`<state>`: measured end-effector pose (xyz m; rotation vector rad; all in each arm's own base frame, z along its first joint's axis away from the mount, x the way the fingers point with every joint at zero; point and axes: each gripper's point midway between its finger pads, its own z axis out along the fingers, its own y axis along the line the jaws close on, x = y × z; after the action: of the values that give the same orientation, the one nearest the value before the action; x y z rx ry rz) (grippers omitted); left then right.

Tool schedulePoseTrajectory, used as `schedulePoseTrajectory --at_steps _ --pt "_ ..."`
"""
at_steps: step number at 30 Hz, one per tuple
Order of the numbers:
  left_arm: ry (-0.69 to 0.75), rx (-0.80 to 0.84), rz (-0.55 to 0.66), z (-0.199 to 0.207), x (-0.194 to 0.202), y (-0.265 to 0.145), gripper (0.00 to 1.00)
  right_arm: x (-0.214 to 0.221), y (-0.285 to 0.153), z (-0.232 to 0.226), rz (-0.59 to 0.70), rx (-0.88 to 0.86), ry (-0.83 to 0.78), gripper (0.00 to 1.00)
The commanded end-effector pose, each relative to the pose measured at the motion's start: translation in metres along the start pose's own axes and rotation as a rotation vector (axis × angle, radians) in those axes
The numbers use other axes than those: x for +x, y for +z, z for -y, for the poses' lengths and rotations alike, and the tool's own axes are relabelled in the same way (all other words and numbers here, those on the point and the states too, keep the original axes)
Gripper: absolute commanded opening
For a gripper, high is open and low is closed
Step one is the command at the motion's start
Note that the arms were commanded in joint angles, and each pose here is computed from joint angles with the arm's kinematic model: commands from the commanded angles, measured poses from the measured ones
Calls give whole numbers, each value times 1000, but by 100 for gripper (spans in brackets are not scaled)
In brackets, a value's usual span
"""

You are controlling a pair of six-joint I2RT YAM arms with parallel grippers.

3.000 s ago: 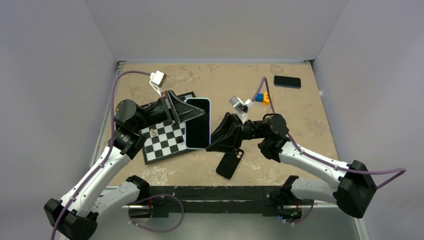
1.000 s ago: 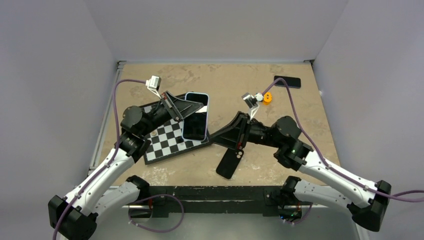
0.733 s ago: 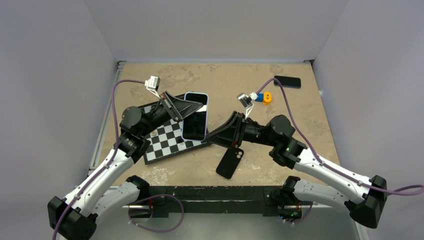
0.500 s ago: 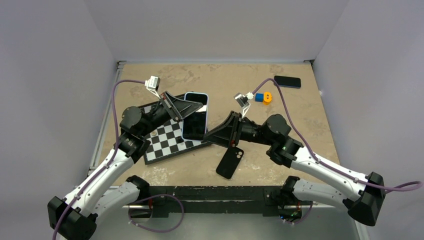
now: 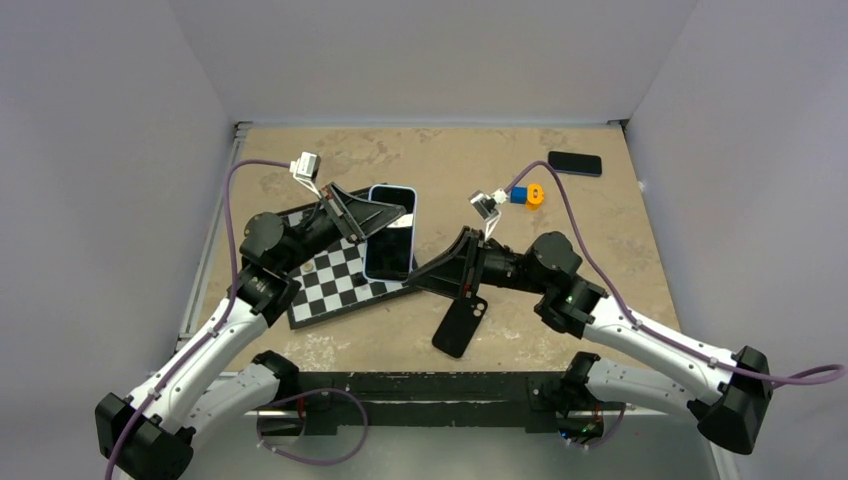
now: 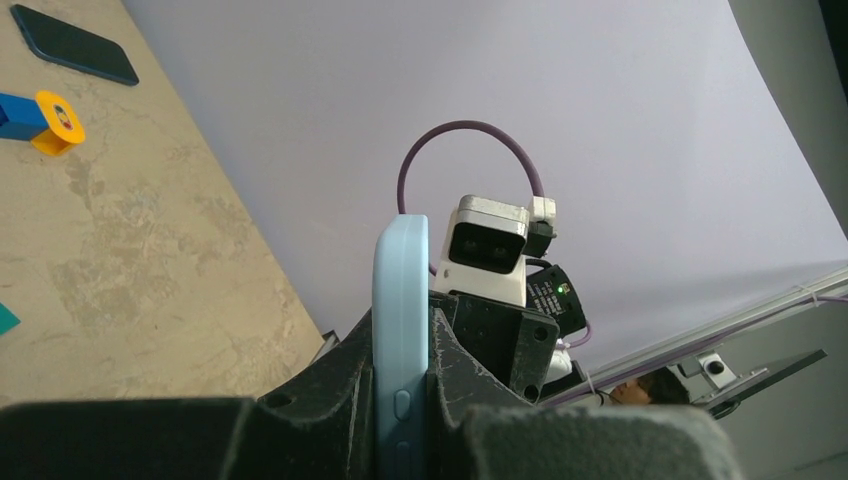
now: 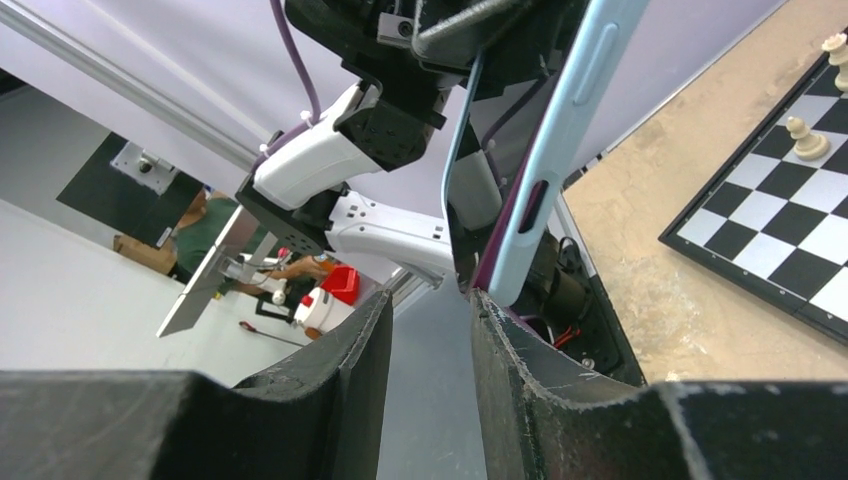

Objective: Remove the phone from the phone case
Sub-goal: Remove the phone case from the phone.

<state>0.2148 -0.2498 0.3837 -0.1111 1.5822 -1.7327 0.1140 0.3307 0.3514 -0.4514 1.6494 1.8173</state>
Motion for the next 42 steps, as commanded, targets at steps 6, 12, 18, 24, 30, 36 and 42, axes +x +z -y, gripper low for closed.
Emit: schedulePoseTrajectory --at_steps 6,12,18,24,30,36,42 --pt "68 136 50 48 -16 -2 0 -2 3 4 15 -1 -26 39" --pt "46 156 46 51 -15 -2 0 -7 11 9 21 14 -17 39" --pt "-3 192 52 56 -14 -5 0 -9 17 29 38 93 -7 40" --pt "-55 241 54 63 -15 -7 0 -9 26 47 44 136 -3 41" --pt "-79 250 48 64 -13 -8 0 -15 37 49 45 139 -14 41" --pt "-96 228 16 51 -1 -5 0 -30 57 25 41 29 -2 40" --pt "-58 202 -50 48 14 -4 0 -51 70 7 76 -36 34 36"
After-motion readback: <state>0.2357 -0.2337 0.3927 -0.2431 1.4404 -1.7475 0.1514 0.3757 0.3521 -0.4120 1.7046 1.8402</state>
